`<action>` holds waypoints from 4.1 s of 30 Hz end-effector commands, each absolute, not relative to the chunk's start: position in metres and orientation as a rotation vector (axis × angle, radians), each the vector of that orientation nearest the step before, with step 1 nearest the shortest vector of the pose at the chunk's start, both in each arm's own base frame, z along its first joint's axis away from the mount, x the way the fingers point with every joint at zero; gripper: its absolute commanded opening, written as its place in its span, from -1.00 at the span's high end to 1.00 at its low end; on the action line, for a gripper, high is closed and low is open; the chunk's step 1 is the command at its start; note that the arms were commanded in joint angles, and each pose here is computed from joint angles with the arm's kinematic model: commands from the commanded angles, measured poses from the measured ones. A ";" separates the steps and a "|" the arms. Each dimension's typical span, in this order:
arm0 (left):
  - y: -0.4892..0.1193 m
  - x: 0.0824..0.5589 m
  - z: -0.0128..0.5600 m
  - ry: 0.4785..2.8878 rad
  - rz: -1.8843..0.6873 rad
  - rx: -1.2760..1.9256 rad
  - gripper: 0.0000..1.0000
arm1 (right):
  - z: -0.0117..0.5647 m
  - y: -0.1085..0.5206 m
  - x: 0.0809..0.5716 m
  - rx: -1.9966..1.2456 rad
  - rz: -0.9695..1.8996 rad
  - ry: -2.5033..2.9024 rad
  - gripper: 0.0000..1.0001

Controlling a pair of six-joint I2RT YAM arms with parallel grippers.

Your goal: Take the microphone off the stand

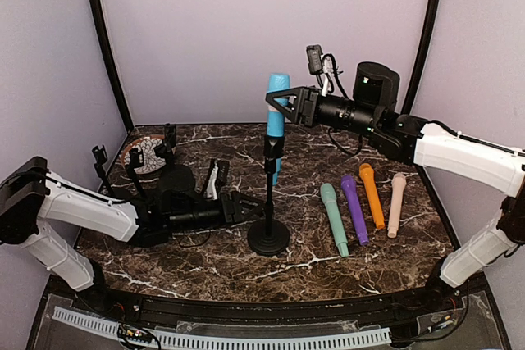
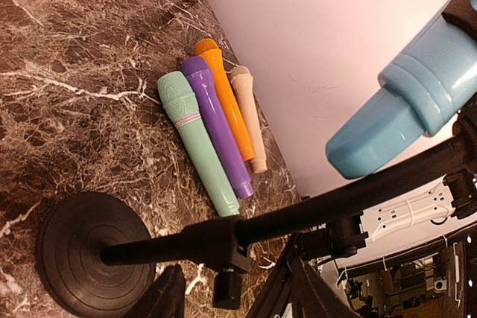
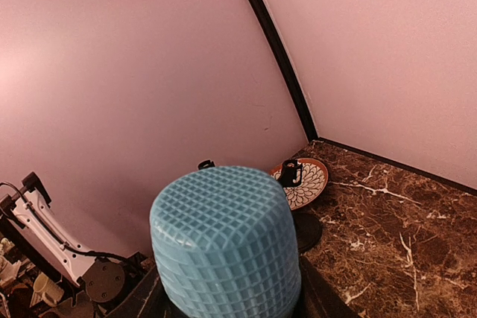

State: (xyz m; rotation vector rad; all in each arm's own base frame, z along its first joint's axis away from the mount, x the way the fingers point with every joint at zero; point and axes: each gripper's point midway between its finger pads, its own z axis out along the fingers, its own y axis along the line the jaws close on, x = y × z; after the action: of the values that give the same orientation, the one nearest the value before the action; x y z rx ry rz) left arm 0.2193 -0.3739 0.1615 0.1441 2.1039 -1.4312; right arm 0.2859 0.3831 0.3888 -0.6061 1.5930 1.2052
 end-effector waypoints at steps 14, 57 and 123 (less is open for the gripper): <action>-0.377 0.228 0.159 2.133 -1.438 0.097 0.36 | 0.400 0.379 0.279 -0.596 1.211 1.563 0.01; -0.319 0.240 0.179 2.139 -1.045 0.086 -0.27 | 0.397 0.371 0.281 -0.563 1.175 1.581 0.01; -0.386 0.213 0.166 1.415 -0.014 1.331 -0.11 | 0.376 0.274 0.250 -0.362 0.962 1.640 -0.96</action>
State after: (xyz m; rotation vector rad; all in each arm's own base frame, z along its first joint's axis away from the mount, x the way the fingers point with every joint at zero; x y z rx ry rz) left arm 0.2104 -0.3772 0.1527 1.3518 1.4495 -0.0243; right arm 0.2509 0.2769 0.3690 -0.3863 1.6646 0.9566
